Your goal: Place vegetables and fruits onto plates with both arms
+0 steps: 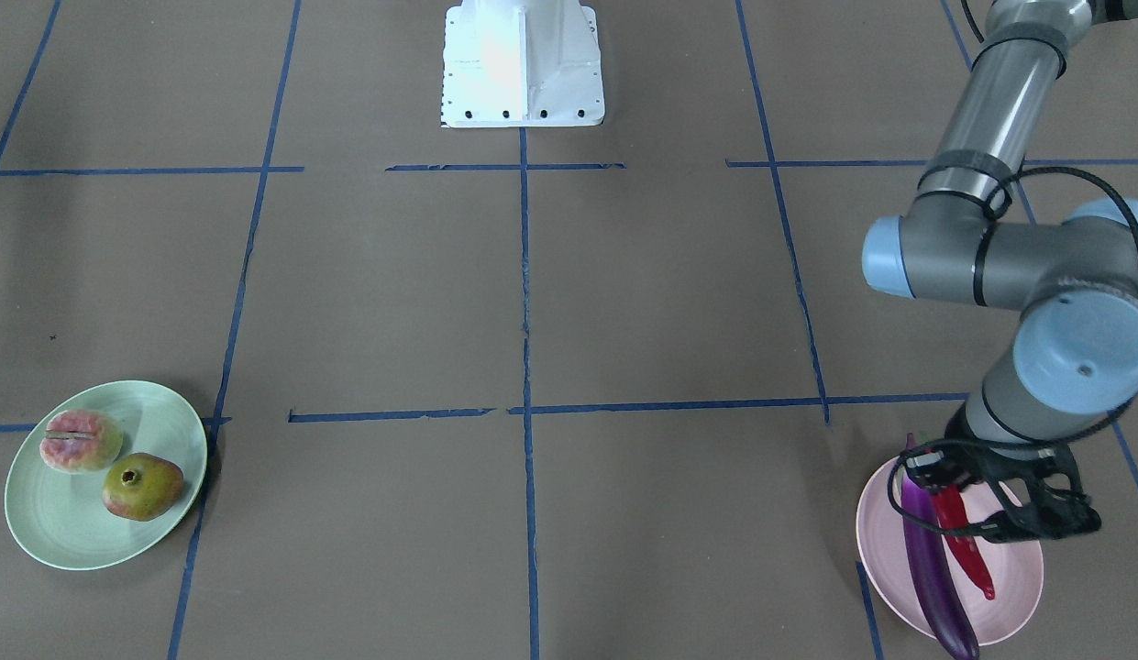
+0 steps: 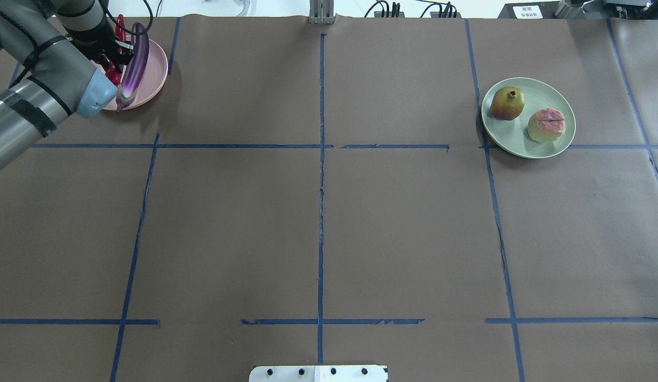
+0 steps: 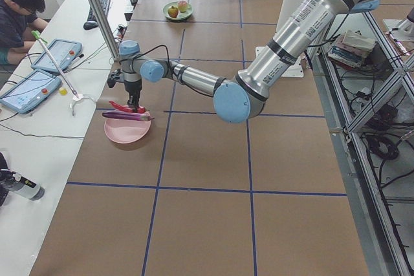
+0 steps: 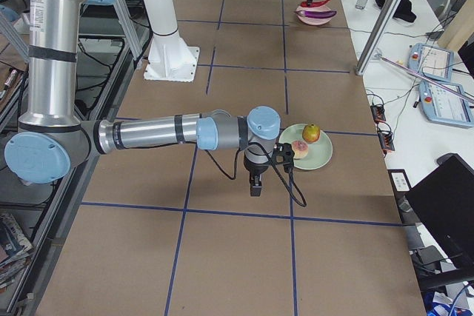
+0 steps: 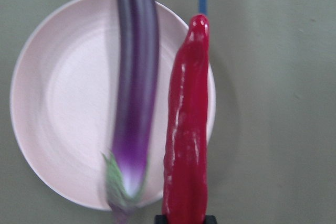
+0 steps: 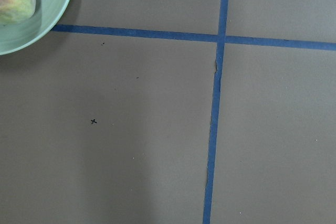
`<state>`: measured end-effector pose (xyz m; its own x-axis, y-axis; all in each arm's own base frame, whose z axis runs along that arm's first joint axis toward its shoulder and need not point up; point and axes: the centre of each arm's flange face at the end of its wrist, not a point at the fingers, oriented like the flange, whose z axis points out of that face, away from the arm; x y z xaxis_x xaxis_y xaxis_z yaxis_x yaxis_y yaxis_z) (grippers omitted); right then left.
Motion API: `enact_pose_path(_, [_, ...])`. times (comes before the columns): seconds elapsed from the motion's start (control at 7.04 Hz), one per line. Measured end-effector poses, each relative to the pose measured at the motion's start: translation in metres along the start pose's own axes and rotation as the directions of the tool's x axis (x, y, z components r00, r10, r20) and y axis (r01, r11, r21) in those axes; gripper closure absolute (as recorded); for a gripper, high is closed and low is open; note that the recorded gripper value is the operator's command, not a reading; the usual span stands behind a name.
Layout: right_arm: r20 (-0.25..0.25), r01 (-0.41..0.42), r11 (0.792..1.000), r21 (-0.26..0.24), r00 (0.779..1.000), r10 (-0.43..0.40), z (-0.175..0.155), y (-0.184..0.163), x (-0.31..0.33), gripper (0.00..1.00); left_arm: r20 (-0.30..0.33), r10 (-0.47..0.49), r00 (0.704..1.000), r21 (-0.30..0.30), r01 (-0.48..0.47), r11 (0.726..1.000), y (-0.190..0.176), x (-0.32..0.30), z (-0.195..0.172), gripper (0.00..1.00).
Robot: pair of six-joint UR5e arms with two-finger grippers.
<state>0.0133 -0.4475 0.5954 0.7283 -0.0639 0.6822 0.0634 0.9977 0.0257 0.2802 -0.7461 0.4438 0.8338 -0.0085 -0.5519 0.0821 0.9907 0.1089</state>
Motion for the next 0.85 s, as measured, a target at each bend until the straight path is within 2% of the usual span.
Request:
enact_pose_path(0.14, [0.0,0.001,1.0,0.002,1.0,-0.001,-0.001,0.0,0.0,0.0,0.004,0.014,1.0,0.001,-0.014,1.0,-0.01,-0.015,0.013,0.0])
enact_pose_path(0.43, [0.0,0.003,1.0,0.003,1.0,-0.003,-0.001,-0.001,-0.001,0.0,-0.014,0.041,0.999,0.004,-0.041,0.999,-0.015,-0.019,0.016,0.0])
enact_pose_path(0.57, [0.0,0.003,1.0,0.003,1.0,-0.003,-0.001,-0.001,-0.001,0.0,-0.055,0.071,0.996,-0.008,-0.071,0.997,-0.017,-0.026,0.008,0.0])
enact_pose_path(0.85, [0.0,0.003,1.0,0.003,1.0,-0.003,-0.001,0.0,-0.001,0.0,-0.15,0.145,0.978,-0.021,-0.15,0.989,-0.017,-0.094,-0.012,0.0])
